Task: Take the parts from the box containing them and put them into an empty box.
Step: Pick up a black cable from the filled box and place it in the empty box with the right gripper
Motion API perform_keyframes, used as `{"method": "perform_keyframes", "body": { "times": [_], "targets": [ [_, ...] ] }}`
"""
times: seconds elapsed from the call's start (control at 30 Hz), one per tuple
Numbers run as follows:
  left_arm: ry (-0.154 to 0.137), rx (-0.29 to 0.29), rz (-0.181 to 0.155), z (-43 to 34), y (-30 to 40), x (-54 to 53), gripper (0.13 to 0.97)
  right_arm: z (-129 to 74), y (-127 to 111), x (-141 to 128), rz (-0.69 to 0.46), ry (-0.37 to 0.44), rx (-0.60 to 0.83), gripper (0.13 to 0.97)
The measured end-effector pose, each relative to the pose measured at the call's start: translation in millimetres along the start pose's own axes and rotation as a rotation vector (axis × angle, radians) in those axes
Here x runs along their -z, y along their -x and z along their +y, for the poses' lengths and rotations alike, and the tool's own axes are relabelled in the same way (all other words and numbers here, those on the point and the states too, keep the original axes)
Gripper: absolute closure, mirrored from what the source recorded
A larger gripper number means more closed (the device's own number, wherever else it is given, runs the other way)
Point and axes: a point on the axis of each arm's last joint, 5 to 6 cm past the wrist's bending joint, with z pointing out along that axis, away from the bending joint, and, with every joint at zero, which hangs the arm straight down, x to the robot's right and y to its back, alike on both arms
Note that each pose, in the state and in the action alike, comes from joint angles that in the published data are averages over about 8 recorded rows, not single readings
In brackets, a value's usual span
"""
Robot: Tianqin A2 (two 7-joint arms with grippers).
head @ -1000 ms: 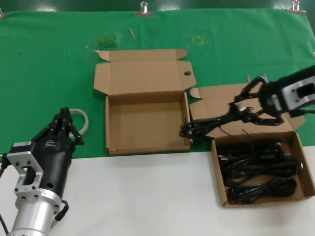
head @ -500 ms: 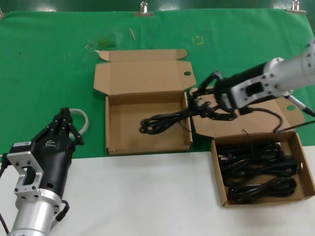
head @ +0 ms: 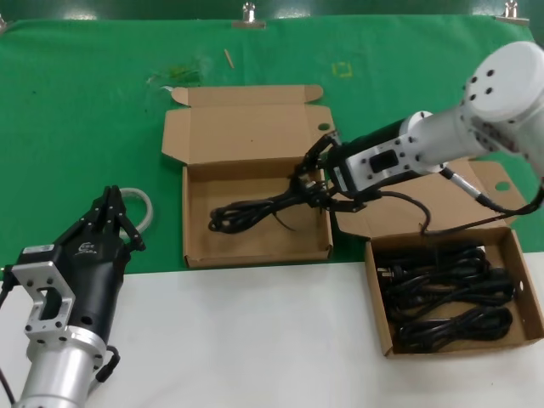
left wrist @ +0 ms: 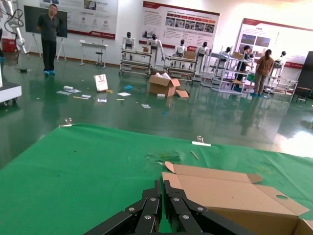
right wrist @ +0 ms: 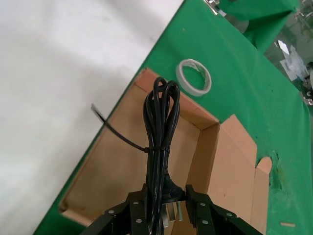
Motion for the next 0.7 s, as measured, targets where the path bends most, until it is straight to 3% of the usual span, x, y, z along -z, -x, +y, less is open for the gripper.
{"method": "perform_keyframes", "body": {
  "times": [0.7],
  "targets": [
    [0.0, 0.0, 0.0, 0.0, 0.0, 0.0, 0.941, -4, 19, -48, -0.001, 0.012, -0.029, 0.804]
  ]
}}
